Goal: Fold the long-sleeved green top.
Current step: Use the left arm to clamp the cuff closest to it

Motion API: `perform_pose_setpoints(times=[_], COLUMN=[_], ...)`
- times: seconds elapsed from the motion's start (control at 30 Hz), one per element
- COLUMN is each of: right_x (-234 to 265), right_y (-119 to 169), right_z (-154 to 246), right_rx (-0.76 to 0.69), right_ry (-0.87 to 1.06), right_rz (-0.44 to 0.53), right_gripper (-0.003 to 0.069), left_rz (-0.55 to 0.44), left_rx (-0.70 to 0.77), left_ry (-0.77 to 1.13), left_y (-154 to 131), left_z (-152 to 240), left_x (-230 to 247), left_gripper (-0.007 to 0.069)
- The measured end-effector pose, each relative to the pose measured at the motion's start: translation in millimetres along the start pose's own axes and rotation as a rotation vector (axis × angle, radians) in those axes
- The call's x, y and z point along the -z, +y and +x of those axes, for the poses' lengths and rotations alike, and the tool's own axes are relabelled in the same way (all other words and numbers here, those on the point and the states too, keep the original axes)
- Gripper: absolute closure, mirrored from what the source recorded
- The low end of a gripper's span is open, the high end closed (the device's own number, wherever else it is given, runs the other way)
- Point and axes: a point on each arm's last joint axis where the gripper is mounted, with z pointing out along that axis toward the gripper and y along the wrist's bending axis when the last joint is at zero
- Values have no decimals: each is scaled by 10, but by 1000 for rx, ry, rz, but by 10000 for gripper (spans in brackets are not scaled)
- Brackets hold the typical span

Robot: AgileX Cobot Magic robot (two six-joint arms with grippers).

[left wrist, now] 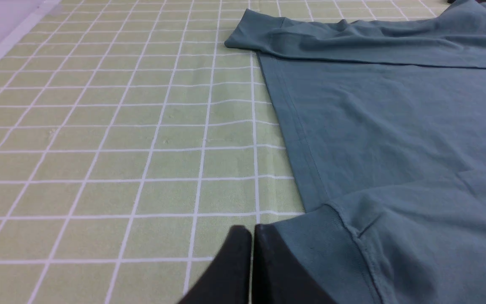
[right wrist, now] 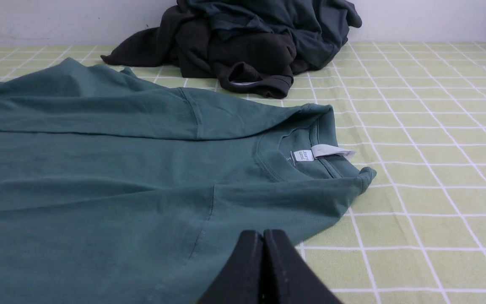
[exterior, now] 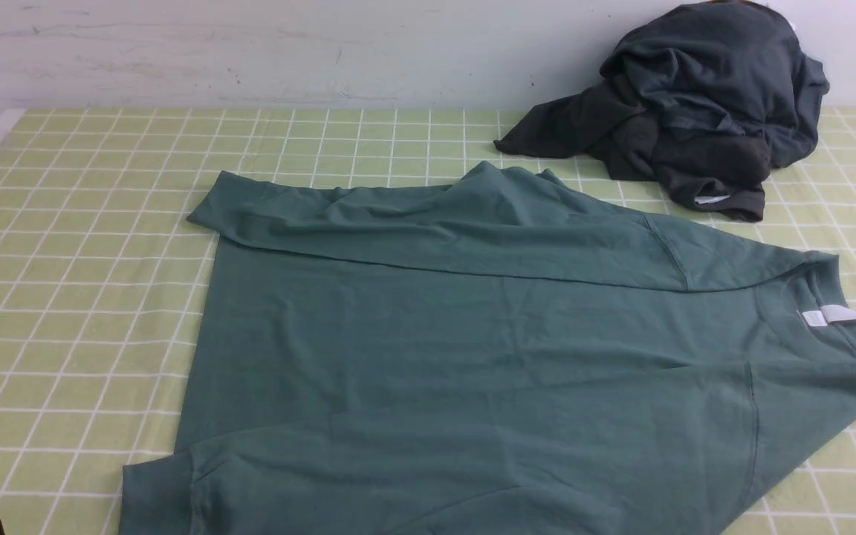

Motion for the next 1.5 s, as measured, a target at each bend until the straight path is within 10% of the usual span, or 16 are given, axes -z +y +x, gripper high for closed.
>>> perform_pose_setpoints(times=[1.5], right_x=[18], right_y=[21], right_z=[-188], right_rx=[5], right_ry=[-207], right_rz=[-87], right_gripper=[667], left_rz=[11], left_rx=[-42], left_ry=[-223], left_y=[-14], left_z=[-194], left_x=[19], left_gripper=[628])
